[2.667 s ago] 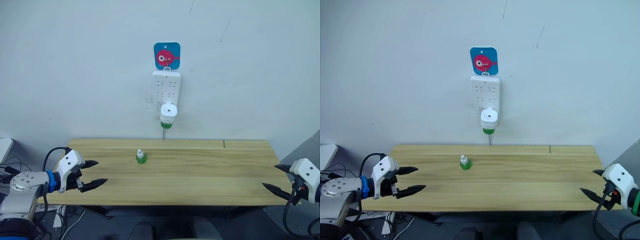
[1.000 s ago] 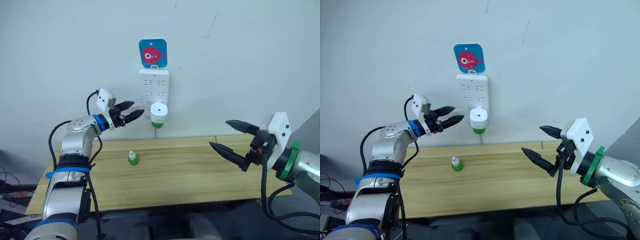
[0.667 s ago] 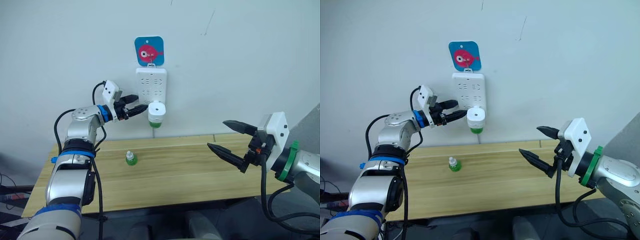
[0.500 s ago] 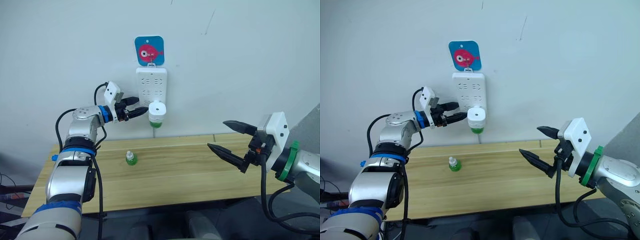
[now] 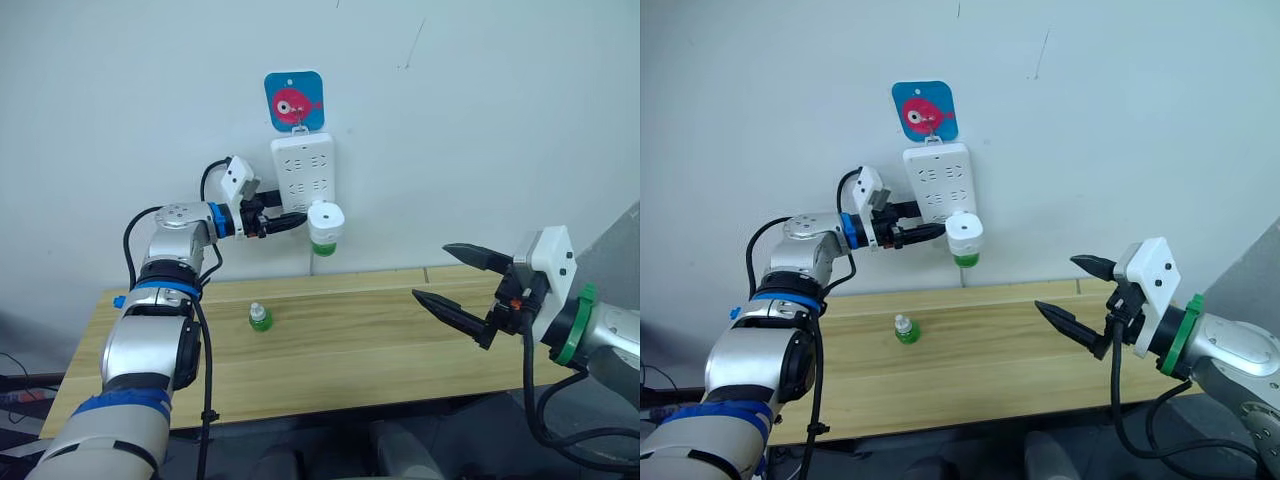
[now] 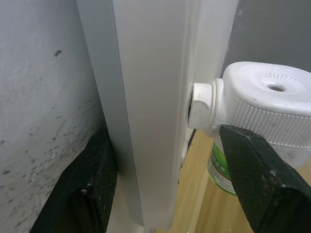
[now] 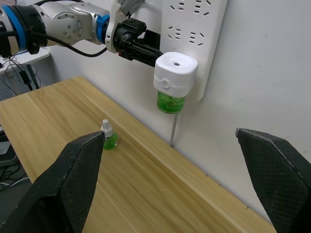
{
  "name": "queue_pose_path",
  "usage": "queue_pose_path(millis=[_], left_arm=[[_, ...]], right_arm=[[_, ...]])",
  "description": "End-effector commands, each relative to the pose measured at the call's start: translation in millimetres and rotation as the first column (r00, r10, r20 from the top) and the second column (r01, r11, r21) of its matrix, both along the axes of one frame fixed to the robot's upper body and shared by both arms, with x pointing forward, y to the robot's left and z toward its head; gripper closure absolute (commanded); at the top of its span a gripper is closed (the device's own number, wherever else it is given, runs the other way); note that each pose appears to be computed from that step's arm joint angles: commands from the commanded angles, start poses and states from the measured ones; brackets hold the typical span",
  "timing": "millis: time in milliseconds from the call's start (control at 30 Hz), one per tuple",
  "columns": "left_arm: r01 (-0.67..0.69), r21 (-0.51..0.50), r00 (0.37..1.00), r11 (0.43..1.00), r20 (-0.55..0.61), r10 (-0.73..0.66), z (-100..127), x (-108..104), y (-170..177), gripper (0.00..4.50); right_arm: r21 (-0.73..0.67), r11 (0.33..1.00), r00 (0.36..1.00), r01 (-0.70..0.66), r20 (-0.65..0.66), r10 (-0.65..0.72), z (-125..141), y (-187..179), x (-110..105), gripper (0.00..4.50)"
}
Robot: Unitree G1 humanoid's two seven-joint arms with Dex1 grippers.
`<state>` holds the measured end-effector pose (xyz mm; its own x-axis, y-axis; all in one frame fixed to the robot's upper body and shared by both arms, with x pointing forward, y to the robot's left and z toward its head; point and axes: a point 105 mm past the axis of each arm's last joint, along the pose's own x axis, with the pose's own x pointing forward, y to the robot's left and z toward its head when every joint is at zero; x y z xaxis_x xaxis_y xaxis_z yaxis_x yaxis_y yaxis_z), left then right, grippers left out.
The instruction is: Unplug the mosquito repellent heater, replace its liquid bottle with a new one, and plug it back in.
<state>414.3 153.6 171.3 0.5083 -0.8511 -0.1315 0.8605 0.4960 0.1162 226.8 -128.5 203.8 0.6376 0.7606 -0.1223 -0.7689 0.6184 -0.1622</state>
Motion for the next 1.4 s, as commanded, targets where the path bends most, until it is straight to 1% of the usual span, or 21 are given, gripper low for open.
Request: queue_pose_path(millis=[33, 133, 200, 267, 333, 467, 667, 933, 1033, 1400], left_arm=[[0.039, -0.005, 0.998, 0.999, 0.057, -0.039, 18.9, 1.1, -7.1, 1.77], [0.05, -0.004, 0.998, 0.999, 0.05, -0.05, 17.8, 0.0, -7.8, 2.72], [0.058, -0.004, 0.997, 0.998, 0.045, -0.058, 16.7, -1.0, -8.3, 3.22], [0.064, -0.005, 0.997, 0.998, 0.043, -0.064, 15.8, -1.8, -9.1, 3.21], [0.07, -0.007, 0.997, 0.998, 0.041, -0.07, 15.2, -2.6, -10.3, 3.21], [0.084, -0.019, 0.996, 0.996, 0.037, -0.083, 14.9, -4.5, -13.4, 3.21], [0.095, -0.023, 0.995, 0.995, 0.031, -0.094, 12.2, -7.6, -15.0, 3.21], [0.101, -0.015, 0.995, 0.995, 0.028, -0.1, 10.7, -9.7, -16.0, 3.21], [0.105, -0.013, 0.994, 0.994, 0.029, -0.104, 10.3, -10.2, -17.0, 3.21], [0.107, -0.015, 0.994, 0.994, 0.029, -0.107, 9.0, -11.8, -18.0, 3.21]], right_arm=[[0.012, 0.999, 0.999, -0.032, 0.043, 0.031, 9.2, 8.6, -2.2, 0.0], [0.026, 0.999, 0.998, -0.034, 0.056, 0.032, 11.6, 11.8, 0.5, 0.0], [0.038, 0.999, 0.997, -0.032, 0.076, 0.029, 15.5, 15.7, 4.5, 0.0], [0.045, 0.999, 0.995, -0.021, 0.094, 0.016, 18.2, 20.7, 10.5, 0.0], [0.046, 0.999, 0.994, 0.007, 0.113, -0.012, 19.4, 30.8, 21.2, 0.0], [0.064, 0.982, 0.977, 0.177, 0.109, -0.183, 17.1, 50.6, 53.5, 0.0], [0.126, 0.954, 0.959, 0.273, 0.037, -0.279, 11.2, 87.2, 72.6, 0.0], [0.123, 0.94, 0.946, 0.318, 0.019, -0.323, 6.7, 97.6, 87.0, 0.0], [0.109, 0.934, 0.939, 0.34, 0.019, -0.343, 3.9, 100.2, 97.8, 0.0], [0.137, 0.938, 0.946, 0.319, 0.008, -0.323, 2.9, 120.0, 114.6, 0.0]])
